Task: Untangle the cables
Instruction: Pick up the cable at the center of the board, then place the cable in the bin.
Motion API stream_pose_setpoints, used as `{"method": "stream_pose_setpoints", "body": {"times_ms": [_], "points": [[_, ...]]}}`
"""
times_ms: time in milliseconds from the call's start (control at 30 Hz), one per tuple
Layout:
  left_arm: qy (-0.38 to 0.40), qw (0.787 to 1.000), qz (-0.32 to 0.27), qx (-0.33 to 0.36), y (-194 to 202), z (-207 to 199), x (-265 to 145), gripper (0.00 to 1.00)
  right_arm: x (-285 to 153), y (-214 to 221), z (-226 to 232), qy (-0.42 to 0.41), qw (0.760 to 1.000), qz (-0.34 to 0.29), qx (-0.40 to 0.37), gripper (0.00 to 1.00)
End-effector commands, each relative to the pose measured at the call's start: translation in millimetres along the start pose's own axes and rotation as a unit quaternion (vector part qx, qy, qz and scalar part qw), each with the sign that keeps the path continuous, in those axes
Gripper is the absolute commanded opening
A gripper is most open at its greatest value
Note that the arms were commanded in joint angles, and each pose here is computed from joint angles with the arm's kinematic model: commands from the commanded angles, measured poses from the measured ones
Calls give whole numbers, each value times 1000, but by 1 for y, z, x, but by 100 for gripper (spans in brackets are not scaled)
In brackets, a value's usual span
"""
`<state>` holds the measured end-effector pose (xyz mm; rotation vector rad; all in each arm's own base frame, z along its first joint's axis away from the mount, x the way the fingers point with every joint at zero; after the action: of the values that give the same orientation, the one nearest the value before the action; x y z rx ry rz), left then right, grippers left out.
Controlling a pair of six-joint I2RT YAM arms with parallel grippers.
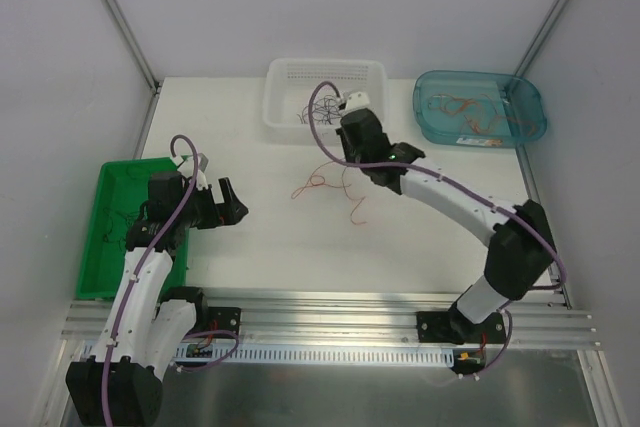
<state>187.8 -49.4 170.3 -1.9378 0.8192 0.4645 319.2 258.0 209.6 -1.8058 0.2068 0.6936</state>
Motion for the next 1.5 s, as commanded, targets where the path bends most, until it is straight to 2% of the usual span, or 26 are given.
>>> {"method": "stream_pose_setpoints", "body": {"times_ms": [0, 33, 67, 167, 200, 300, 467, 667, 733, 767, 800, 867, 900, 967, 1100, 1200, 1267, 1300, 1367, 1400, 1467], "points": [[18, 1000, -10, 15, -3, -4, -1, 99, -53, -67, -61, 28, 996, -79, -34, 1], [18, 1000, -10, 14, -3, -4, -1, 99, -60, -78, -80, 42, 995, -89, -36, 1], [18, 1000, -10, 15, -3, -4, -1, 99, -79, -107, -93, 41, 991, -126, -34, 1], [19, 1000, -6, 14, -2, -4, 0, 99, -103, -141, -131, 75, 982, -155, -75, 1], [20, 1000, -5, 14, -2, -4, 0, 99, -119, -164, -146, 97, 974, -183, -95, 1], [19, 1000, -4, 13, -2, -4, 1, 99, -132, -194, -183, 150, 958, -227, -89, 1], [16, 1000, 0, 10, -1, -3, 2, 99, -142, -224, -243, 210, 935, -283, -46, 1], [15, 1000, 12, 5, -1, -2, 7, 99, -138, -239, -311, 265, 901, -344, -3, 1], [15, 1000, 15, 4, 0, -1, 8, 99, -114, -232, -337, 281, 901, -331, 2, 1], [15, 1000, 18, 3, 0, -1, 9, 99, -112, -237, -345, 287, 893, -346, 5, 1], [16, 1000, 20, 3, 0, -1, 9, 99, -86, -230, -354, 286, 899, -333, 11, 1], [16, 1000, 24, 2, 1, -1, 11, 99, -82, -234, -373, 293, 893, -342, 21, 1], [18, 999, 26, 1, 1, -1, 11, 99, -60, -227, -384, 290, 897, -331, 36, 1], [18, 999, 33, 0, 2, 0, 13, 99, -51, -234, -384, 275, 896, -345, 42, 1], [12, 999, 40, -4, 2, 2, 17, 99, -21, -213, -409, 285, 899, -328, 60, 1], [11, 999, 50, -6, 3, 3, 20, 99, 21, -175, -411, 280, 916, -277, 72, 2], [11, 998, 53, -7, 3, 4, 21, 99, 36, -154, -411, 283, 919, -258, 93, 2], [11, 998, 53, -7, 3, 3, 21, 99, 57, -122, -407, 278, 929, -219, 105, 3], [11, 998, 54, -8, 3, 4, 22, 99, 63, -101, -402, 283, 926, -210, 136, 3], [11, 998, 55, -10, 4, 4, 22, 99, 75, -76, -397, 283, 930, -181, 148, 3], [12, 998, 55, -10, 4, 4, 22, 99, 77, -61, -390, 277, 930, -172, 168, 3]]}}
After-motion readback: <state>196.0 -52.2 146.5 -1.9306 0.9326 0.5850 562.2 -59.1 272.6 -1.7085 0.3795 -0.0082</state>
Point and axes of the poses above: each gripper's point midway between its finger pads, its own x axis out along the fingers, its own z axis along the line the jaws close on, y = z × x, the point moved 6 cm from there along -x, back along the fingers, and after that the axes turned 6 degrees about -x, right-handed, at the moved point
